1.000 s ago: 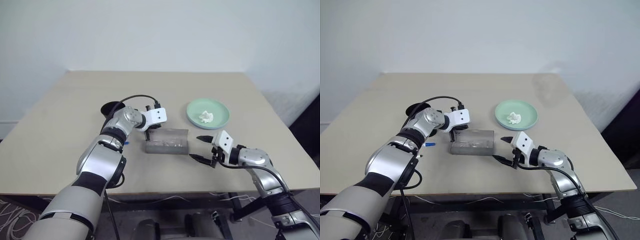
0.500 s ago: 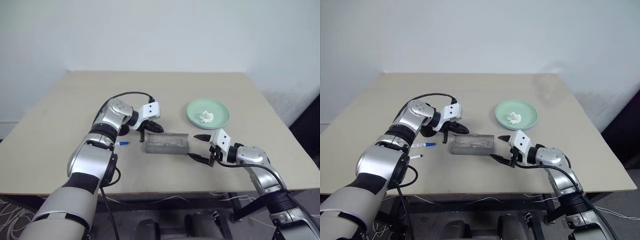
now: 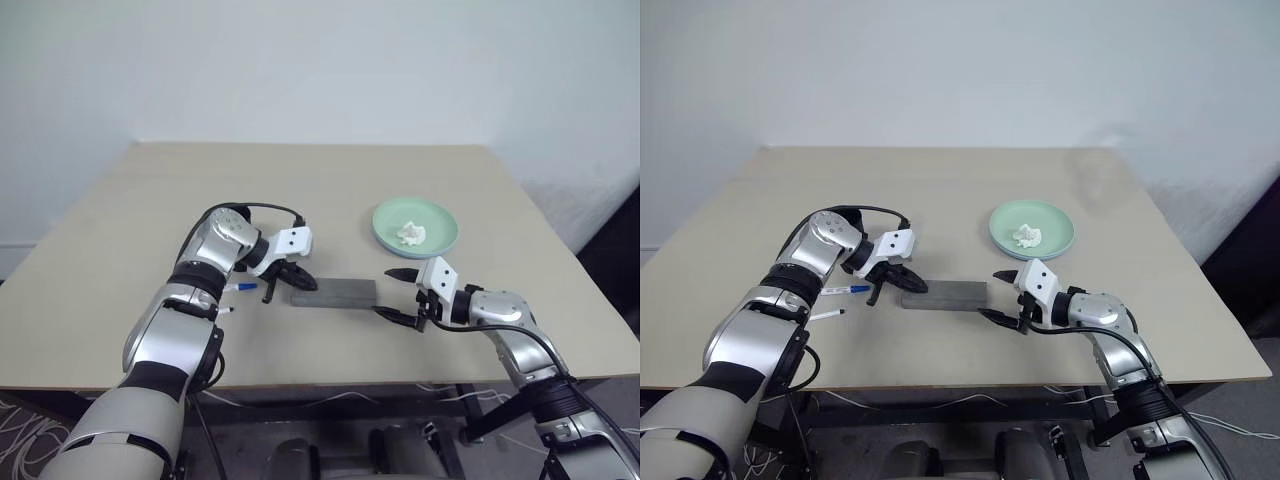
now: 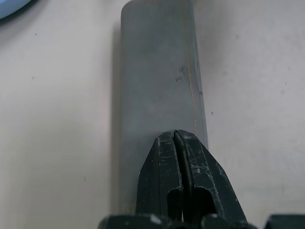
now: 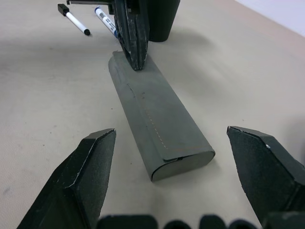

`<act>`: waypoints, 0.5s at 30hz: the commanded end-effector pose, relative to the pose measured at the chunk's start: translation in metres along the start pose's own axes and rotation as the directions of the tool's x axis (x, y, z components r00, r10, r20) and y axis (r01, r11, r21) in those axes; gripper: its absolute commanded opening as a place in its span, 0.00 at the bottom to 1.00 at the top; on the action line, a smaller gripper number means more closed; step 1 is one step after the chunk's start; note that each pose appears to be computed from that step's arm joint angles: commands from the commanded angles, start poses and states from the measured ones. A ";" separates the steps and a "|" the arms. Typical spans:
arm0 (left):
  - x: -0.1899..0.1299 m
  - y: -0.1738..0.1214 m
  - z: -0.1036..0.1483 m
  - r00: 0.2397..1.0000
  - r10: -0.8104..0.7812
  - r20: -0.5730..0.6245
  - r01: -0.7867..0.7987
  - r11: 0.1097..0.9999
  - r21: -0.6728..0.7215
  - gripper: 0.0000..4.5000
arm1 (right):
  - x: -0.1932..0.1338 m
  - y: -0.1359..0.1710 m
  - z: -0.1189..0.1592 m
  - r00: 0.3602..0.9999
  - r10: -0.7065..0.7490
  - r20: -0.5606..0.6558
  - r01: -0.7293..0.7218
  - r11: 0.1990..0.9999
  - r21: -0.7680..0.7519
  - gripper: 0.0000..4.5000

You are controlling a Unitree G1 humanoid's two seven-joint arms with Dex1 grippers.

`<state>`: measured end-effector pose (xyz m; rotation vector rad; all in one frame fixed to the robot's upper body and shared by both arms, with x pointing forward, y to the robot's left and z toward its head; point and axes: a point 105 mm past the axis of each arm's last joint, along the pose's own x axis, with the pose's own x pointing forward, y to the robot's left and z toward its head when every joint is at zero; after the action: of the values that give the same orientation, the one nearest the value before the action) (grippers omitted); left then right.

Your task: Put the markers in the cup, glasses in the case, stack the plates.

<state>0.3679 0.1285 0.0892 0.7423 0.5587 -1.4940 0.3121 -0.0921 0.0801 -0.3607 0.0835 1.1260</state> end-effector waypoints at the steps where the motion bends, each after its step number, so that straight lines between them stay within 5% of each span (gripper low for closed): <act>1: -0.012 0.008 0.010 0.998 0.053 0.015 -0.054 0.998 0.043 0.00 | 0.001 -0.006 0.013 0.999 -0.005 0.036 0.006 0.999 -0.044 0.90; 8: -0.040 0.014 0.025 0.985 0.134 0.107 -0.141 0.988 0.068 0.00 | 0.003 -0.006 0.014 0.999 0.004 0.036 -0.002 0.999 -0.048 0.90; 15: -0.070 -0.013 0.023 0.981 0.123 0.147 -0.133 0.990 0.057 0.00 | 0.003 -0.007 0.013 0.999 0.022 0.029 -0.020 0.998 -0.052 0.90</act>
<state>0.3556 0.1599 0.1342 0.7087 0.4104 -1.4293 0.3138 -0.0901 0.0789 -0.3625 0.0902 1.1491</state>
